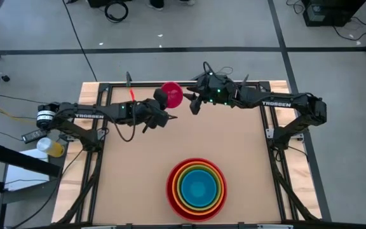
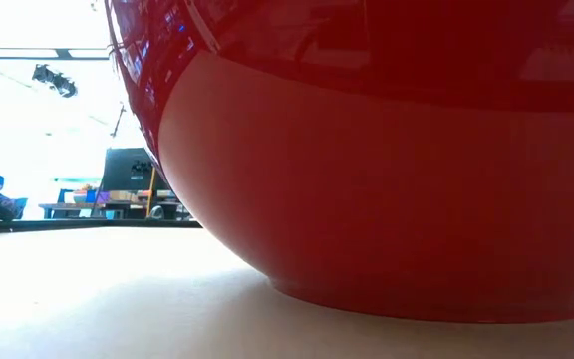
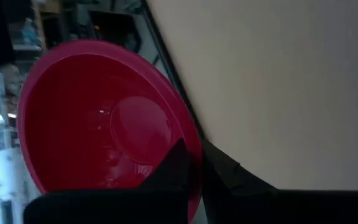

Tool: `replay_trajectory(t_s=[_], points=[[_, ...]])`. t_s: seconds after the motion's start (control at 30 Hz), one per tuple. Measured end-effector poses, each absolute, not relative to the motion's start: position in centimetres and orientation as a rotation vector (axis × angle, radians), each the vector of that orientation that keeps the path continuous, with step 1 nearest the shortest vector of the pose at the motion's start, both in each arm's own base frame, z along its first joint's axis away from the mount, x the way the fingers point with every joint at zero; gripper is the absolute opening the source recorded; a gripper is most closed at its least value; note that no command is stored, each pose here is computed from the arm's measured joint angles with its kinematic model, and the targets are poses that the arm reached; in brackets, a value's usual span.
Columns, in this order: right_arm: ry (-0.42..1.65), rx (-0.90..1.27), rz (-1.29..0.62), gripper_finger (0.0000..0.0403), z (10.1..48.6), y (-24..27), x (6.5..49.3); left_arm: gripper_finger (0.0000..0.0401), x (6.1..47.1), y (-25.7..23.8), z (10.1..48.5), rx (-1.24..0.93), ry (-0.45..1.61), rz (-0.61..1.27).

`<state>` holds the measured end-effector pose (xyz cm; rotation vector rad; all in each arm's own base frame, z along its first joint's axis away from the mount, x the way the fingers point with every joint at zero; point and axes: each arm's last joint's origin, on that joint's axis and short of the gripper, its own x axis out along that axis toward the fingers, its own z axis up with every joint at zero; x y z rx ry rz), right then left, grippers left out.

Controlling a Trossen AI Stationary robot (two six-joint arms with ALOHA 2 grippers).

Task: Nest bowls inside each other
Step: Stack the pink bowl on top of the top of blue bowl

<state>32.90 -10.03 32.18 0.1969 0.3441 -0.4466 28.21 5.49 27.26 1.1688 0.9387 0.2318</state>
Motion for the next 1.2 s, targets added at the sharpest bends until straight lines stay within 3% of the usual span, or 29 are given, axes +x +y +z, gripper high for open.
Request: replay_trajectory(t_s=[0.43, 0.57, 0.67, 0.87, 1.1, 1.2], points=[[0.307, 0.29, -0.434, 0.0192, 32.4, -9.0, 33.2, 0.0022, 29.0, 3.0, 28.2, 1.556, 1.0, 0.27], [0.316, 0.318, -0.473, 0.0174, 32.3, -9.0, 33.1, 0.0023, 29.3, 2.4, 28.7, 1.611, 0.955, 0.29], [0.329, 0.335, -0.495, 0.0139, 32.2, -9.1, 33.0, 0.0023, 29.4, 2.1, 28.8, 1.614, 0.938, 0.289], [0.355, 0.414, -0.571, 0.0021, 31.6, -9.3, 32.8, 0.0048, 29.8, 1.1, 29.3, 1.305, 0.731, 0.374], [0.587, 0.578, -0.787, 0.002, 28.9, -11.1, 30.5, 0.0127, 29.9, -0.7, 31.4, 0.722, 0.387, 0.625], [0.723, 0.635, -0.773, 0.002, 28.3, -11.0, 29.3, 0.0153, 29.8, -1.2, 31.7, 0.508, 0.288, 0.648]])
